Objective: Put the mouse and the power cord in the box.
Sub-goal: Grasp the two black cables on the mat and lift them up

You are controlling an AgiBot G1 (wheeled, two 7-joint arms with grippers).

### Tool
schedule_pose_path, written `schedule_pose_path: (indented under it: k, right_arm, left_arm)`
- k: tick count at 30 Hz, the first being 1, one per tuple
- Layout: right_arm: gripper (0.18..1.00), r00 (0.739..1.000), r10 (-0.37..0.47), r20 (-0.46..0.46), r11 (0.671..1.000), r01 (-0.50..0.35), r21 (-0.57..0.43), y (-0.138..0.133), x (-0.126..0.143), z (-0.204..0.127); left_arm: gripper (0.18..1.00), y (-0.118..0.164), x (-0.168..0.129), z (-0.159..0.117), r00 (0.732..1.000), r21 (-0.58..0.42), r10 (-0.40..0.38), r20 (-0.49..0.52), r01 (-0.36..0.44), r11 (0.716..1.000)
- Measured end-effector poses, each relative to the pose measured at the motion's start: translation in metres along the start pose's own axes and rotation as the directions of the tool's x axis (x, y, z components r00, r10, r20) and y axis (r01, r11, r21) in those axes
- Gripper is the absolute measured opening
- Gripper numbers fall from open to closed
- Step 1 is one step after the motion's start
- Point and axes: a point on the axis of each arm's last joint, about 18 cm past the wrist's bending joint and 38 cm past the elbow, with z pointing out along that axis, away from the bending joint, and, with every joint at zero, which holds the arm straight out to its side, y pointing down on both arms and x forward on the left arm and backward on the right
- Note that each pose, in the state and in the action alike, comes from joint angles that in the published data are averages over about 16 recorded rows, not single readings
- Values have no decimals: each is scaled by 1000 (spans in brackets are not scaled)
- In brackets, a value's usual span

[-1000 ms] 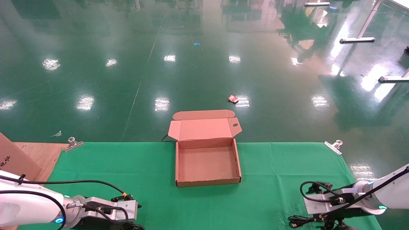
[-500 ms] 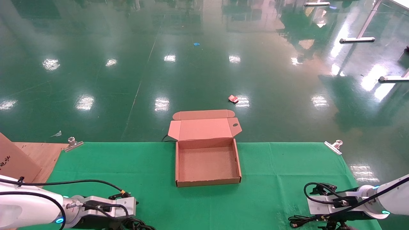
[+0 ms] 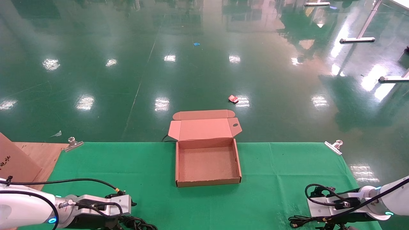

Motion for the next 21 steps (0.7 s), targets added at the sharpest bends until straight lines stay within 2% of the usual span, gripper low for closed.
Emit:
schedule_pose_path:
  k: [8, 21]
  right_arm:
    - [774, 1000, -13, 18, 1000, 12, 11, -3, -1, -2]
    - [472, 1000, -20, 21, 1000, 20, -2, -2, -4, 3]
  left_arm:
    - [770, -2, 9, -4, 999, 33, 10, -44, -8, 999]
    - [466, -1, 17, -5, 997, 51, 9, -75, -5, 999]
